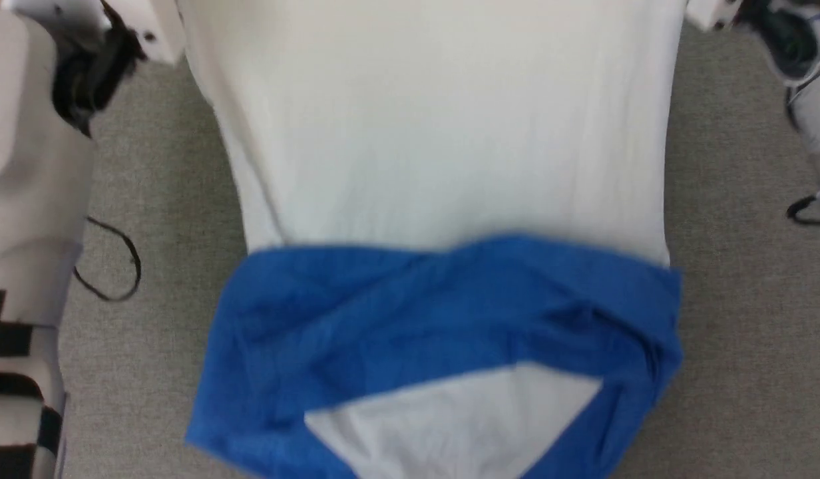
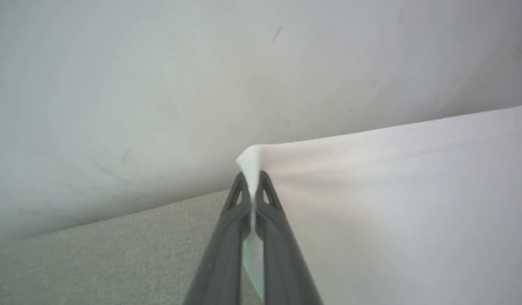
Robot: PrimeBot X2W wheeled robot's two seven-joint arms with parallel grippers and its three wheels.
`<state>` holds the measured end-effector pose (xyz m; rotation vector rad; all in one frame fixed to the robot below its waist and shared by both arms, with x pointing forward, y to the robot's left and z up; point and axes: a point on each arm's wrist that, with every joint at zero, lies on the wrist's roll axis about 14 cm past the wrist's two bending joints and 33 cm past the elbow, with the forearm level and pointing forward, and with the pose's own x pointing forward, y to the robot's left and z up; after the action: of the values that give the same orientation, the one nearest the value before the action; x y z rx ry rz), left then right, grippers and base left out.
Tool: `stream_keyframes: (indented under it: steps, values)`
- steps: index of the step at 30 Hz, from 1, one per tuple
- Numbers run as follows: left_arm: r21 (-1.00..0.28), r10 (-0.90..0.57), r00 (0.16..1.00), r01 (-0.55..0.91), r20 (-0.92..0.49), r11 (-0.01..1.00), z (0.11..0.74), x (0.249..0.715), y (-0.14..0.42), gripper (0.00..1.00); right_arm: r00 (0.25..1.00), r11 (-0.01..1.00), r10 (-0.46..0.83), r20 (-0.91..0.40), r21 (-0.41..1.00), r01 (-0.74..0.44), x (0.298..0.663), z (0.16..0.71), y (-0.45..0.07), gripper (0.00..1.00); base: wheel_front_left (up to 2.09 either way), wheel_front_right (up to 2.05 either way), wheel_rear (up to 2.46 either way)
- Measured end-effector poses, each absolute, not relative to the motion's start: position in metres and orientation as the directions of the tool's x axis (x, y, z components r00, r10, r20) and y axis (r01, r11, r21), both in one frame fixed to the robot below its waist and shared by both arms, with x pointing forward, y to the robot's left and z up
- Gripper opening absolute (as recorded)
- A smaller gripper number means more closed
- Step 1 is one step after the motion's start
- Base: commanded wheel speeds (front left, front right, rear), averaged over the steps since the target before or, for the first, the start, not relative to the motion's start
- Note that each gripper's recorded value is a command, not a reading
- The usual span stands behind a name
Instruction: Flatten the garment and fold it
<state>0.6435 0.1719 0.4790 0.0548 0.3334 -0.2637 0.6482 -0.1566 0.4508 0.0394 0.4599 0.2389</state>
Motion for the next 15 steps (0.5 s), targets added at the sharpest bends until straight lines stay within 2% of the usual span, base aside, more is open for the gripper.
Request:
stream_keyframes:
  steps: [3,7,10,15]
  values:
    - [0.026,-0.239,0.947,0.250,-0.213,0.968,0.518,0.659,0.171,0.00,0.953,0.979,0.206,-0.221,0.057,-0.198,0.666,0.509,-0.170,0.00,0.00,0.00,0.00]
    - [0.062,-0.238,0.969,0.242,-0.065,0.968,0.566,0.672,0.169,0.00,0.982,0.982,0.187,-0.007,0.025,-0.187,0.673,0.569,-0.178,0.00,0.00,0.00,0.00]
    - [0.067,-0.237,0.971,0.236,0.010,0.969,0.590,0.674,0.169,0.00,0.977,0.980,0.196,0.087,0.002,-0.197,0.670,0.595,-0.176,0.00,0.00,0.00,0.00]
    - [0.052,-0.235,0.970,0.232,0.066,0.971,0.600,0.663,0.173,0.00,0.956,0.965,0.261,0.130,-0.060,-0.256,0.654,0.606,-0.160,0.00,0.00,0.00,0.00]
